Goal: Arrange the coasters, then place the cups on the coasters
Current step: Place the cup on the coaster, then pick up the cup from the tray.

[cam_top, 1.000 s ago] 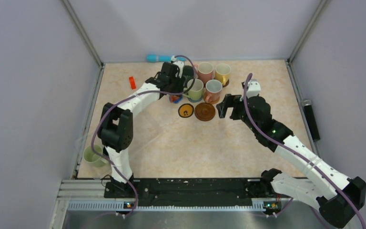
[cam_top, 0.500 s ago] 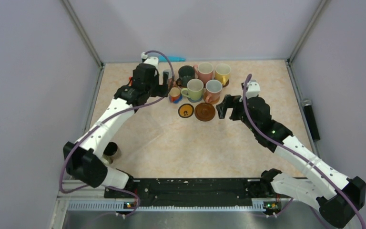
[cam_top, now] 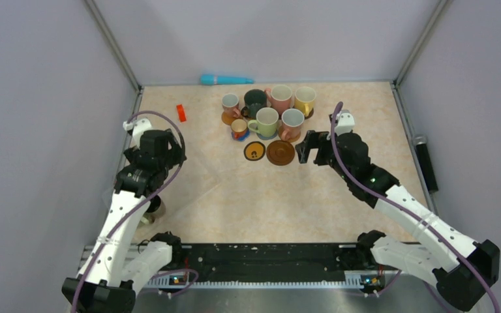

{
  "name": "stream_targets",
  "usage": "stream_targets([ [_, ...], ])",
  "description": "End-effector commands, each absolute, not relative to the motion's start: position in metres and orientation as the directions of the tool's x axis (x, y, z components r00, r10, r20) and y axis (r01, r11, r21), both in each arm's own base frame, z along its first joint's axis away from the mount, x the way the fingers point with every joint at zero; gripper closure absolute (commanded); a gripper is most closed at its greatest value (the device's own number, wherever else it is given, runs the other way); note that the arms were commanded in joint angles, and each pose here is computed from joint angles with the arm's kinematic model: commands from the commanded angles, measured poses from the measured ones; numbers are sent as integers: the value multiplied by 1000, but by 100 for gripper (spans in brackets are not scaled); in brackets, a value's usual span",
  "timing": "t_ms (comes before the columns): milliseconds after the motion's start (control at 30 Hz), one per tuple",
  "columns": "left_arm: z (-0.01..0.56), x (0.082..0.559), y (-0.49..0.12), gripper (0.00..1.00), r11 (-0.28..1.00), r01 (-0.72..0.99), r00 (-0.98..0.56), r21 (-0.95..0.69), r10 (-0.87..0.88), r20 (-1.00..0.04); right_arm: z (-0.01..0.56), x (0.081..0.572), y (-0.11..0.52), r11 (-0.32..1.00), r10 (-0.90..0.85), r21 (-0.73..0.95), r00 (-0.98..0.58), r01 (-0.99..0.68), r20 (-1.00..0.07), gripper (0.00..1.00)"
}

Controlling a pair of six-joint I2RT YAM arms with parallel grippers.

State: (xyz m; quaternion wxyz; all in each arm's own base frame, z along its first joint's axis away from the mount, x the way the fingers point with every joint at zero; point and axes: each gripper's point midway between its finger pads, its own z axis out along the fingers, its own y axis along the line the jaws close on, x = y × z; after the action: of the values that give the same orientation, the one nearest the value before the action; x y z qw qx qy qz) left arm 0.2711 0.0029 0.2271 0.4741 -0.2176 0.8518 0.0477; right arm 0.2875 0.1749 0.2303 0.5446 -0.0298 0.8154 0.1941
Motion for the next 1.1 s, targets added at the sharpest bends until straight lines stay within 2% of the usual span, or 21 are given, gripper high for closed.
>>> stream_targets([
  [0,206,242,36,1,775,-617,-395,-136,-454,-799,237,293,178,916,180,296,-383,-270,-906,1],
  [100,203,225,59,2,675,-725,-318,-136,-504,-803,236,294,178,917,178,295,-385,-268,-905,1],
  [200,199,211,76,7,581,-800,-243,-147,-539,-807,235,294,179,916,178,296,-386,-271,-905,1],
  [467,163,193,87,22,444,-882,-199,-157,-654,-730,235,294,179,916,176,295,-387,-273,-905,1],
  [667,131,204,64,31,499,-845,-276,-190,-712,-646,234,295,179,918,172,291,-388,-271,-906,1],
  [967,102,192,59,49,460,-877,-303,-136,-751,-586,231,296,181,918,163,287,-399,-275,-902,1],
  [1067,96,193,58,52,455,-880,-300,-138,-757,-580,231,295,181,918,163,286,-398,-273,-903,1],
])
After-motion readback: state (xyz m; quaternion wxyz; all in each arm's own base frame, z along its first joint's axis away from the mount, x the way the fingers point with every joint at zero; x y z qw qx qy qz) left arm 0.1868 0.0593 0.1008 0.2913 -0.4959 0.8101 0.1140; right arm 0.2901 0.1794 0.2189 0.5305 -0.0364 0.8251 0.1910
